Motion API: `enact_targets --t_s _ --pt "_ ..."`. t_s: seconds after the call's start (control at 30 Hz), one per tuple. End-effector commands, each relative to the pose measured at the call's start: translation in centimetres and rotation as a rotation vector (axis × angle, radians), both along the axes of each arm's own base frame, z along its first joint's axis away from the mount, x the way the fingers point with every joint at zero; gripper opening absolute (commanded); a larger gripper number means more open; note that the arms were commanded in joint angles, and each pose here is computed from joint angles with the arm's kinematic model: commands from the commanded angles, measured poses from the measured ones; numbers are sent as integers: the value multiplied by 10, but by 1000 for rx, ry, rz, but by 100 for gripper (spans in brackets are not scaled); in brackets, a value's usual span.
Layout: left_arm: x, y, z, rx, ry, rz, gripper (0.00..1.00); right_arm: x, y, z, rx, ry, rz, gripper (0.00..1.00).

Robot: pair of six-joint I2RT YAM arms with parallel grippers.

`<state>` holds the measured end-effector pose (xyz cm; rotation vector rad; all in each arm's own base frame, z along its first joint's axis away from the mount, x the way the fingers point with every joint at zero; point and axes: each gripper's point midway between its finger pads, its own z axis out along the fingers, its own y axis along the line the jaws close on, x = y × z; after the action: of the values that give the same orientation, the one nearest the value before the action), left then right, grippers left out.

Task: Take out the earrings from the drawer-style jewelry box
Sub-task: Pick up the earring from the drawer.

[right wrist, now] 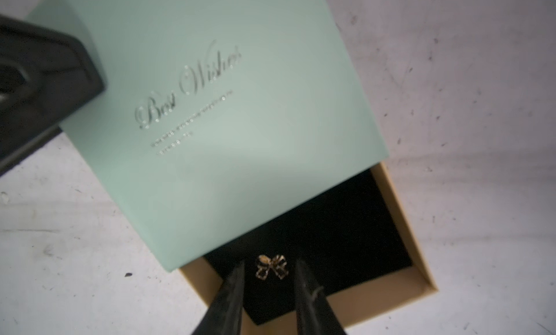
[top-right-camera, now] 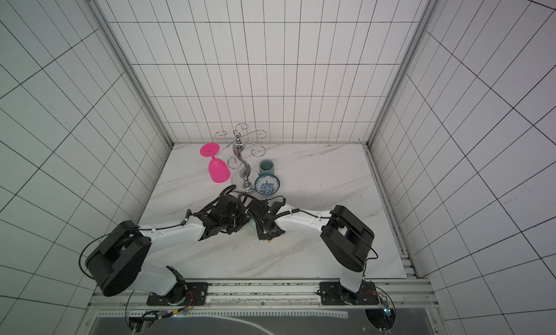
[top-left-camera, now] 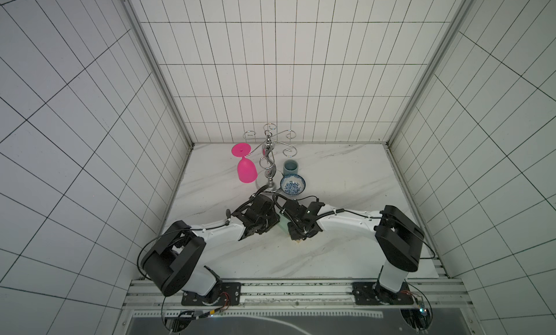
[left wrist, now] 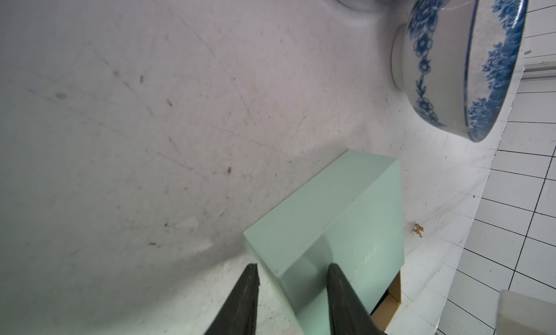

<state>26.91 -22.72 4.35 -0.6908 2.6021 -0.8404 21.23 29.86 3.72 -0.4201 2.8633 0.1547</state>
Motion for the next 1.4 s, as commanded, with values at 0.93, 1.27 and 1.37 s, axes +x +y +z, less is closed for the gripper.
enact_targets --t_s 0.93,1.27,1.37 --pt "2 -3 -1 5 -3 -5 38 20 -10 -15 -109 -20 29 21" --pt "3 -3 -1 8 -3 -3 38 24 -10 0 -98 -50 32 18" --pt "3 -2 -2 10 -2 -1 38 26 -9 9 -85 -62 28 18"
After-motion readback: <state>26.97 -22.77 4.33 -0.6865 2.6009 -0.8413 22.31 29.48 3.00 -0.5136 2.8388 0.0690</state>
